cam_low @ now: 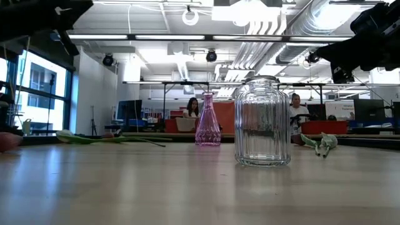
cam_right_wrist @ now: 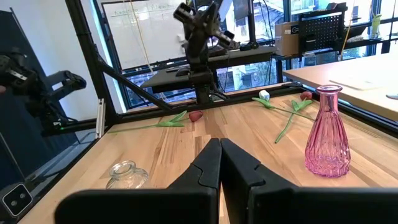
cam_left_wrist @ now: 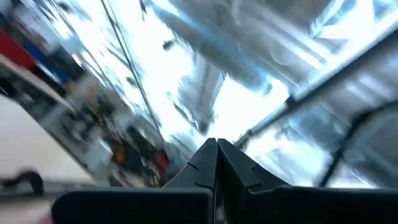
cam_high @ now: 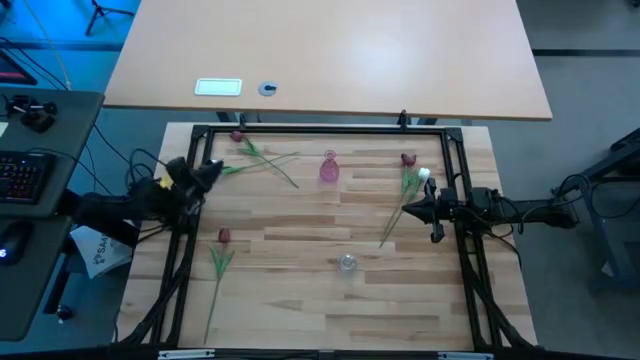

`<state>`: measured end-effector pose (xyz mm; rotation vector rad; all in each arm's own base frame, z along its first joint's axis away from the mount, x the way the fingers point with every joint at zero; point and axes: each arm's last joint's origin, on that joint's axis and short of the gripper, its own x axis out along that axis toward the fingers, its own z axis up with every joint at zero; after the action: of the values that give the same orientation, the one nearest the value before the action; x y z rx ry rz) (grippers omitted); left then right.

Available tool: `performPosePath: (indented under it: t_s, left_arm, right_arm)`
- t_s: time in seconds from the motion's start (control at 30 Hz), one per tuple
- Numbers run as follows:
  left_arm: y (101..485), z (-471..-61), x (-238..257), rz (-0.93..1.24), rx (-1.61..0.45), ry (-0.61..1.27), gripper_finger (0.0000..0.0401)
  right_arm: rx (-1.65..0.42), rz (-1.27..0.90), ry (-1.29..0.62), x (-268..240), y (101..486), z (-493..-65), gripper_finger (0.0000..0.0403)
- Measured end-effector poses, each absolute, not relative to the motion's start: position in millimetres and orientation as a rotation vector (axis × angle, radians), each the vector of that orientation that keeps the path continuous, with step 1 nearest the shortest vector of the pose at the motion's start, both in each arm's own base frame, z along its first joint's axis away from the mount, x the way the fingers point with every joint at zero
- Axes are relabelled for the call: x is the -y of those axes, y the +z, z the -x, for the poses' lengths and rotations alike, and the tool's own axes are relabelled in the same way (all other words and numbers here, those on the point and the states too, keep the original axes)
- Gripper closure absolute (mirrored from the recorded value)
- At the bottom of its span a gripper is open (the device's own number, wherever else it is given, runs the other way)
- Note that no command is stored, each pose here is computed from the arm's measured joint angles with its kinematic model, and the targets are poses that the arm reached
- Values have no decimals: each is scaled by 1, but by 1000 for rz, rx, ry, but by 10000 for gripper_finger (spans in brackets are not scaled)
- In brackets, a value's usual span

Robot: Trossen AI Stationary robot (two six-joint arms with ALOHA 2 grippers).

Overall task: Sort flowers into vase by color
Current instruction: Put the top left red flower into the pink vase

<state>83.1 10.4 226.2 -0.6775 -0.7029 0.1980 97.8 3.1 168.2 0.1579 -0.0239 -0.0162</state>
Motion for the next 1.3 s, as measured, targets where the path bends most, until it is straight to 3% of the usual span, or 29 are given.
performPosePath:
  t_s: [0.23, 0.47, 0.7, 0.87, 1.03, 1.3]
  left_arm:
    - [243, -131, -12, 716, 411, 352, 401]
    - [269, -180, -73, 376, 280, 1101, 401]
    - [266, -187, -183, 568, -182, 935, 401]
    - [249, -181, -232, 801, -421, 1020, 390]
    - [223, -187, -247, 929, -563, 1080, 363]
    - [186, -195, -236, 1164, -720, 1219, 293]
  right_arm:
    - [24, -158, -17, -3, 168, -98, 402]
    - [24, -158, -17, -3, 168, -98, 402]
    - [24, -158, -17, -3, 168, -98, 402]
    - [24, -158, -17, -3, 168, -98, 402]
    - [24, -158, -15, -3, 168, -98, 402]
    - [14, -68, 172, -9, 168, -98, 402]
